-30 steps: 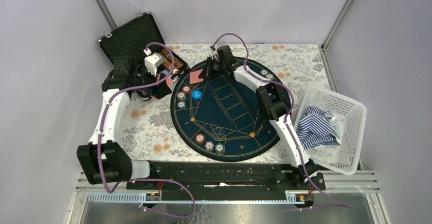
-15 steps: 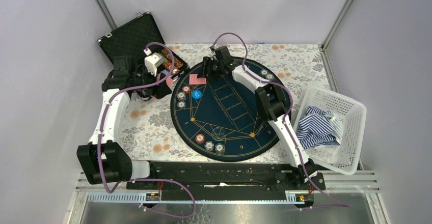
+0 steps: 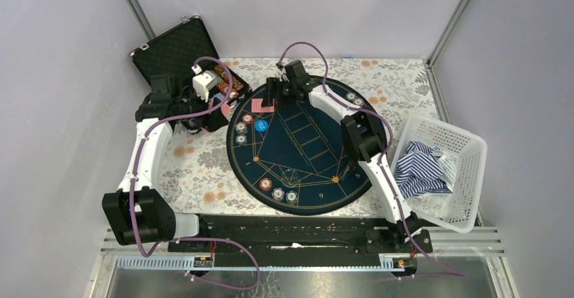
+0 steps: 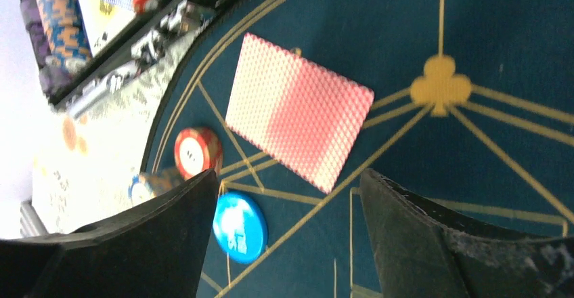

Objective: Distribute texas hold em gaming equipment

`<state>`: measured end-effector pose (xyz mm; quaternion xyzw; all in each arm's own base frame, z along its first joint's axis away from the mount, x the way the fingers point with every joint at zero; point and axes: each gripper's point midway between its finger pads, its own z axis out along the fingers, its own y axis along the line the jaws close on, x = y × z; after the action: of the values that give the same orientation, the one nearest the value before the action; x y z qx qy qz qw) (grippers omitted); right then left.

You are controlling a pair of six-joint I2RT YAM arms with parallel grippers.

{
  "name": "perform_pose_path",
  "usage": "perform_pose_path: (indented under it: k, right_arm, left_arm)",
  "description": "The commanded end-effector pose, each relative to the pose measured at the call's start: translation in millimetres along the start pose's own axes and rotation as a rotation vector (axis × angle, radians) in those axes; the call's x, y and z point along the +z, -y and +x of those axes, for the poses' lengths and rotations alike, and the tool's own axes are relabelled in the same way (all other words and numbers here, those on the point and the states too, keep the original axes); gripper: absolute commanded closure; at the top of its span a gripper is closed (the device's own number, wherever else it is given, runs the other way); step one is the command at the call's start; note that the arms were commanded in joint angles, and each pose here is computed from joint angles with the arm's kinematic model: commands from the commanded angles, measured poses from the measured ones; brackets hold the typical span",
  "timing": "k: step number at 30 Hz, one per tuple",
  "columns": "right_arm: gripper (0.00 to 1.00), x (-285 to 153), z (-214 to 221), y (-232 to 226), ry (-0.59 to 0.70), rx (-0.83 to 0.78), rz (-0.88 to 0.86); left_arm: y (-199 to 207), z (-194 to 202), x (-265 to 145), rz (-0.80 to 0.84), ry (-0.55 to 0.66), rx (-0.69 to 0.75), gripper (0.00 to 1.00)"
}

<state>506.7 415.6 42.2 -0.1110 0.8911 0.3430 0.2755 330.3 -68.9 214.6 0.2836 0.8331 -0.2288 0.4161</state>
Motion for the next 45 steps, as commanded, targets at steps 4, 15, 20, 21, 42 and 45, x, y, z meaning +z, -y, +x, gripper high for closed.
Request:
perform_pose_path:
  k: [4,15,20,21,42,45]
  right_arm:
    - [0.05,-125,-48,-65,0.054,-0.141,-0.196]
    - [0.00,-236,20,-119,-0.099,0.034,-0.582]
    - [0.00,-250,54,-127,-0.163,0.159,-0.698]
    - [0.00,-250,58,-126,-0.172,0.164,-0.698]
    - [0.19,-216,107,-149,-0.272,0.078,-0.603]
    - [0.30,-215,109,-149,-0.279,0.082,-0.608]
  left_arm:
    - [18,-9,0,0.087,0.027,0.128,1.00]
    - [81,17,33,0.217,-0.121,0.309,1.00]
    - [106,22,42,0.271,-0.151,0.352,1.00]
    - [110,22,43,0.281,-0.154,0.357,1.00]
    - [150,24,62,0.330,-0.174,0.380,1.00]
    - [150,23,63,0.326,-0.168,0.379,1.00]
